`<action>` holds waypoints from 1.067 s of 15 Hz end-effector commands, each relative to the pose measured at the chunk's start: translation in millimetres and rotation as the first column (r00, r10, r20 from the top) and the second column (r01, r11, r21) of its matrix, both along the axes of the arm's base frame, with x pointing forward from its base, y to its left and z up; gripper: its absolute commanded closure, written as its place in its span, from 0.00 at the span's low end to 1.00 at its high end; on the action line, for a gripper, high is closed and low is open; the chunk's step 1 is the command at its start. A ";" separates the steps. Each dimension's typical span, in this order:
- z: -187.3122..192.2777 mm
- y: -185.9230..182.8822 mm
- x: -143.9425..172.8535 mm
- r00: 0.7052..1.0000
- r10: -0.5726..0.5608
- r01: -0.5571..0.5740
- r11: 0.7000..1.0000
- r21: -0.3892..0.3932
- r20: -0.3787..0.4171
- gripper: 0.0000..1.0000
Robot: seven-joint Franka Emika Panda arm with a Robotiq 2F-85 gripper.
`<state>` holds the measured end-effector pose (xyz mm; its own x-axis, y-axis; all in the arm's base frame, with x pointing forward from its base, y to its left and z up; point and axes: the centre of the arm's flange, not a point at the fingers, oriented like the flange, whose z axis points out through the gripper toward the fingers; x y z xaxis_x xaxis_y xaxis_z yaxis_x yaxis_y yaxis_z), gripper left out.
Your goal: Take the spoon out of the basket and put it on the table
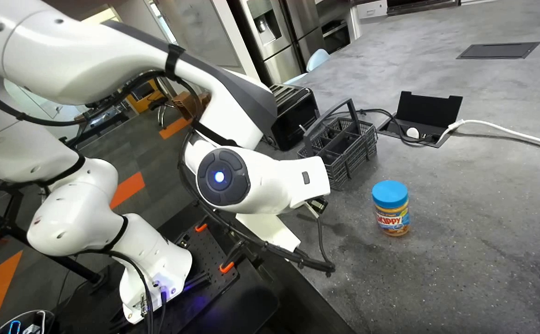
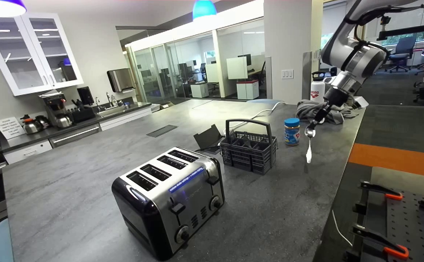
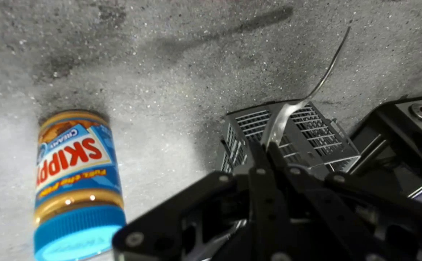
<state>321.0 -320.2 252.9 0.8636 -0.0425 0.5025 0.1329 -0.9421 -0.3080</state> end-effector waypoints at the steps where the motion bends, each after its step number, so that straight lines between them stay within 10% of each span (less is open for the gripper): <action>1: -39.0 -18.5 4.2 0.998 -0.064 0.065 0.997 0.037 -0.029 0.99; 10: -104.1 -50.2 20.4 0.989 -0.096 0.107 0.989 0.098 -0.108 0.99; 11: -106.2 -50.9 22.7 0.990 -0.091 0.102 0.990 0.100 -0.106 0.75; 16: -87.5 -39.0 25.2 0.992 -0.067 0.077 0.993 0.094 -0.103 0.41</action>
